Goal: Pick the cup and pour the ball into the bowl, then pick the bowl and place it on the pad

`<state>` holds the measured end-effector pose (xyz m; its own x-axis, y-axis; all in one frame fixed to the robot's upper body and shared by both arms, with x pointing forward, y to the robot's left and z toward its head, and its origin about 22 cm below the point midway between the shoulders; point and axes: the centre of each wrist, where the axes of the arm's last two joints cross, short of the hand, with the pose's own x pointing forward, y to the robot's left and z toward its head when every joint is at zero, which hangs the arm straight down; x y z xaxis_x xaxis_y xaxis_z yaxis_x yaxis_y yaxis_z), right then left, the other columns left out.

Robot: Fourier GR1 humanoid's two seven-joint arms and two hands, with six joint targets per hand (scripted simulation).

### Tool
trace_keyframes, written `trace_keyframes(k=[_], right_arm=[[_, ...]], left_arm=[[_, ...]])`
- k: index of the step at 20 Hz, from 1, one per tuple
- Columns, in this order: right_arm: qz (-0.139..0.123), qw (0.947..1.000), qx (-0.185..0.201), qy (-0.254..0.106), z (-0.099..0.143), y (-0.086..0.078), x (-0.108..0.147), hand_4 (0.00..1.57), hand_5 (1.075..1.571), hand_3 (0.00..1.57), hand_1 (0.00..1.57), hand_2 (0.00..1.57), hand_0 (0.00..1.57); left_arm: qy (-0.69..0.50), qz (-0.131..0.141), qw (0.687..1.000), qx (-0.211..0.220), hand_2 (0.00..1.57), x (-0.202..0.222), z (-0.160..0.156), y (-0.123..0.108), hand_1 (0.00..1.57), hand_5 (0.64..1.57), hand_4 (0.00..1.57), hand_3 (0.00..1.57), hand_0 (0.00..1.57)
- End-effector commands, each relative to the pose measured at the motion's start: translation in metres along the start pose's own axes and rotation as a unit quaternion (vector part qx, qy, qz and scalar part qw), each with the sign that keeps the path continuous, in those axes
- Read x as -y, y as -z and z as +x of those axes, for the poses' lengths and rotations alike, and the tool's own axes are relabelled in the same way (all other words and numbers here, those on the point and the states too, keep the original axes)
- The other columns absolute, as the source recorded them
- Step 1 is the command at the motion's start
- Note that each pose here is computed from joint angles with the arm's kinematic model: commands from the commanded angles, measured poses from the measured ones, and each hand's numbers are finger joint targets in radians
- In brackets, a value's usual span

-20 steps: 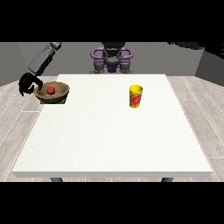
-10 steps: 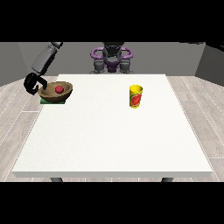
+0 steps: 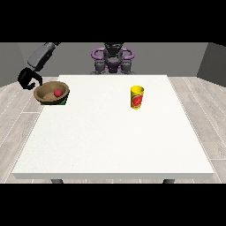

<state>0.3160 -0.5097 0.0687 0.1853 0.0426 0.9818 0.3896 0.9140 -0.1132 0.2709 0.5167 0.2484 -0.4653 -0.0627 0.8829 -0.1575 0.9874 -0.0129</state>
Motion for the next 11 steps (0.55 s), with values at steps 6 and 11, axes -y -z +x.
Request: trace_keyframes(k=[6, 11], right_arm=[[-0.031, 0.9977, -0.058, -0.017, 0.008, -0.002, 0.018, 0.0, 1.471, 0.0, 0.0, 0.0, 0.0], [0.066, 0.9977, 0.008, -0.013, 0.057, 0.023, -0.05, 0.7, 1.219, 0.0, 0.0, 0.0, 0.0]], left_arm=[[-0.063, -0.06, 0.995, -0.037, 0.0, 0.053, -0.006, 0.009, 0.0, 1.57, 0.98, 0.0, 0.0], [-0.035, -0.03, 0.987, -0.156, 0.0, 0.055, -0.057, -0.002, 0.0, 1.57, 0.98, 0.0, 0.0]])
